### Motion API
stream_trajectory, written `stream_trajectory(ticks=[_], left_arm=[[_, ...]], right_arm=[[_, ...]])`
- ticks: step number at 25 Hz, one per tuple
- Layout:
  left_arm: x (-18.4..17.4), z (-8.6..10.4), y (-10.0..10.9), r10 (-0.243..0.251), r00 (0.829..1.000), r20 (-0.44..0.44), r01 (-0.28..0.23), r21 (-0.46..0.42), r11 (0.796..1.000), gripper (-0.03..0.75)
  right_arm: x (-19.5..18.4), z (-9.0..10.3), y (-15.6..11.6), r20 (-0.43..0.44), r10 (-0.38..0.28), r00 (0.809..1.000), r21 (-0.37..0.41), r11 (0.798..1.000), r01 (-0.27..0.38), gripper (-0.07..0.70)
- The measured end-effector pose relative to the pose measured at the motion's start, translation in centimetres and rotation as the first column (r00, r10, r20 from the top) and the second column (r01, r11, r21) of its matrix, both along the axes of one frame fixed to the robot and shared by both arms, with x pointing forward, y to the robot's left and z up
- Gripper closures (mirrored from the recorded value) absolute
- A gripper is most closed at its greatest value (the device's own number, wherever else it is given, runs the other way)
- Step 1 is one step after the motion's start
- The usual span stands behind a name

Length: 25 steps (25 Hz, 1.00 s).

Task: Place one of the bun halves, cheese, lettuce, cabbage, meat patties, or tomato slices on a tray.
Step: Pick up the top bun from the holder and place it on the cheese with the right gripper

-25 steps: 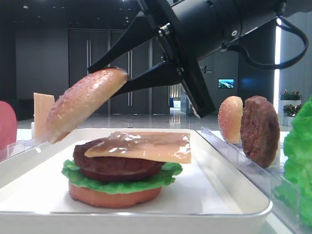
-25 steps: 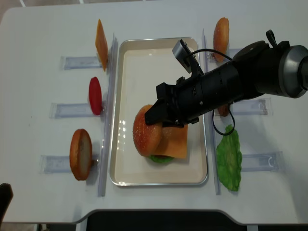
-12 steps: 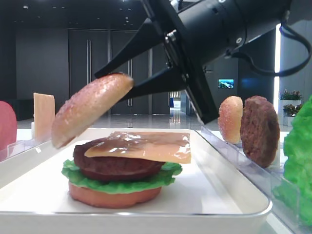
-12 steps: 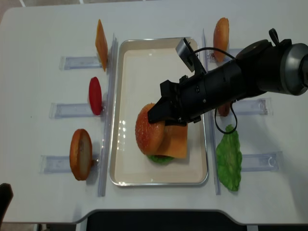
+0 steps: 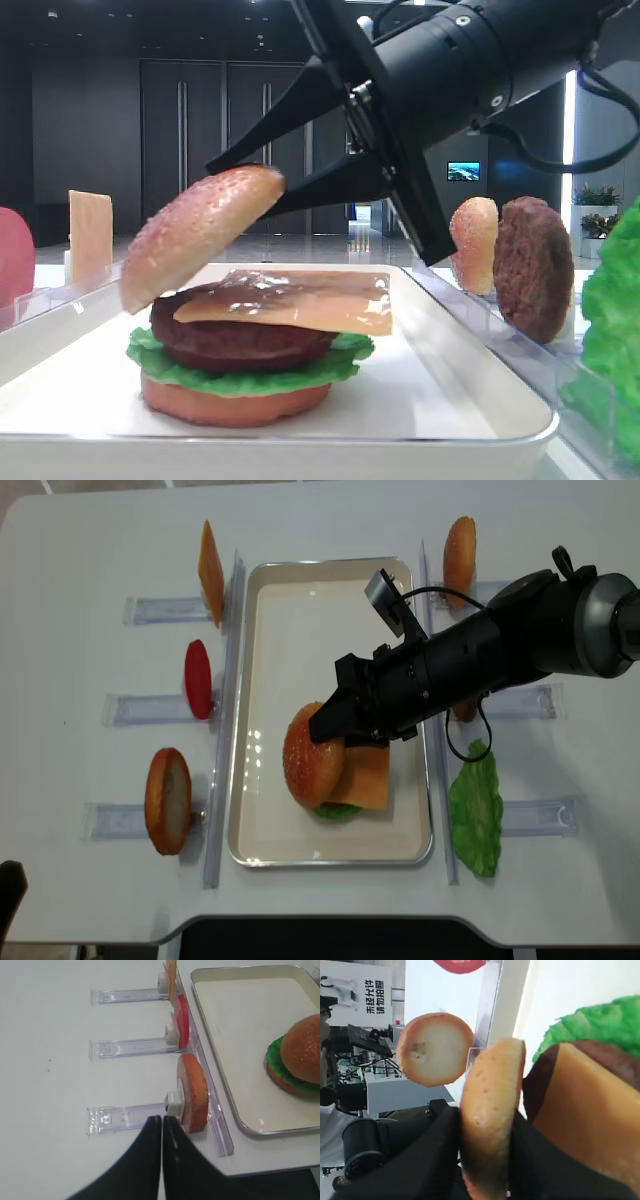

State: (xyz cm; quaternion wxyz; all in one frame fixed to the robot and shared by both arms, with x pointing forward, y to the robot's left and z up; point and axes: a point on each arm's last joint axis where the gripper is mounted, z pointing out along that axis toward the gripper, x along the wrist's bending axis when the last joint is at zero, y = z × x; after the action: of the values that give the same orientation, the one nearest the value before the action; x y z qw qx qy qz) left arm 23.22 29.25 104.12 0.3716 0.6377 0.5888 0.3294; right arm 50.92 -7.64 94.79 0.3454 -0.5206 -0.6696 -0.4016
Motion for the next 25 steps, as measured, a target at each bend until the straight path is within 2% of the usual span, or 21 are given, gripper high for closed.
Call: stream_trajectory(ticks=[6,25], left_arm=[[0.00,0.00,0.00,0.000,1.000,0.000,0.000,0.000,1.000,0.715],[0.00,0.00,0.00,0.000,1.000,0.000,0.000,0.000,1.000,0.715]], right_arm=[[0.65,0.14,-0.98,-0.009,-0.021,1.000,0.017,1.000,0.021,0.429],[0.68,-0.79,-0.86,-0.040,-0.008,0.999,0.021,1.000,0.009,0.426]])
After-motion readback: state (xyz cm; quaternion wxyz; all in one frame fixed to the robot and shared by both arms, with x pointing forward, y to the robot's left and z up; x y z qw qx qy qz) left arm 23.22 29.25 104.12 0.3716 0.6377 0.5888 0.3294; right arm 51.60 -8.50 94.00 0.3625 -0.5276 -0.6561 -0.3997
